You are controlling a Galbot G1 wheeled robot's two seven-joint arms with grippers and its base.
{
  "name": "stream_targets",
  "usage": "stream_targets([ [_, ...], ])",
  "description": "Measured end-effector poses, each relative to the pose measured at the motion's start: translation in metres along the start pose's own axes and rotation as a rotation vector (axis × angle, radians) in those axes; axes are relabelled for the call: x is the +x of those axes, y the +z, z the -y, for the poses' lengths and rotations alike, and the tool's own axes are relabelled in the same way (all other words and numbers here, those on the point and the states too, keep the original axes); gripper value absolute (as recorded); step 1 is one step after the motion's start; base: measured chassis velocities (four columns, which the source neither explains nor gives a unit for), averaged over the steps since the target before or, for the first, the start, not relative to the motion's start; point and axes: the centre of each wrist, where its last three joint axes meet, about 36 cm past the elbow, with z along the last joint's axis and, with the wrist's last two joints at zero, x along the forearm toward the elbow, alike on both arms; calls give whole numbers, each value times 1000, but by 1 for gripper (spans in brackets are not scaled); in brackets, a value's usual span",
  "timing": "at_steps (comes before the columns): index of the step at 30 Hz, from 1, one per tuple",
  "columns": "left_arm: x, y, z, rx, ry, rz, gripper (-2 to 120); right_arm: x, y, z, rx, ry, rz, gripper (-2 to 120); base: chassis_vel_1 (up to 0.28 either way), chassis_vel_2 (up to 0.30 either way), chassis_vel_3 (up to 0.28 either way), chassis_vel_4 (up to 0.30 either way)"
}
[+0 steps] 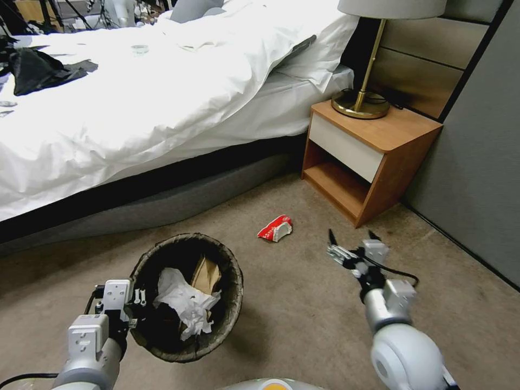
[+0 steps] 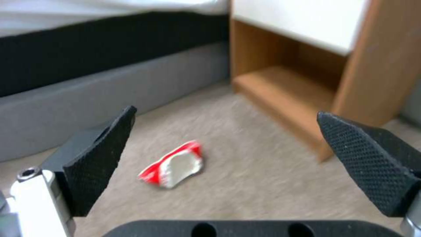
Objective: Pick up the trash bin, then pick up the garbage from the floor and place it into the trash bin.
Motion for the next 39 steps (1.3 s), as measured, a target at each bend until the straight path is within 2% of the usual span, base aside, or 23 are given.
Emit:
stream_targets([
  [6,1,2,0,5,-8,-5,1,-42,9,-12,-25,-47,-71,100,0,0,0,0],
  [9,2,3,-1,7,-16,-10,1,-72,1,-24,-63,-105,-118,100,0,0,0,0],
  [16,3,4,-2,12,-23,-17,1,-110,-11,-43,-129,-163,-198,100,0,0,0,0],
  [21,4,6,-2,12,-26,-23,1,-143,-2,-58,-163,-153,-284,100,0,0,0,0],
  [29,5,6,-5,7,-36,-24,1,-188,27,-90,-174,-60,-410,100,0,0,0,0],
  [39,4,6,-5,6,-33,-25,1,-227,35,-111,-167,-22,-437,100,0,0,0,0],
])
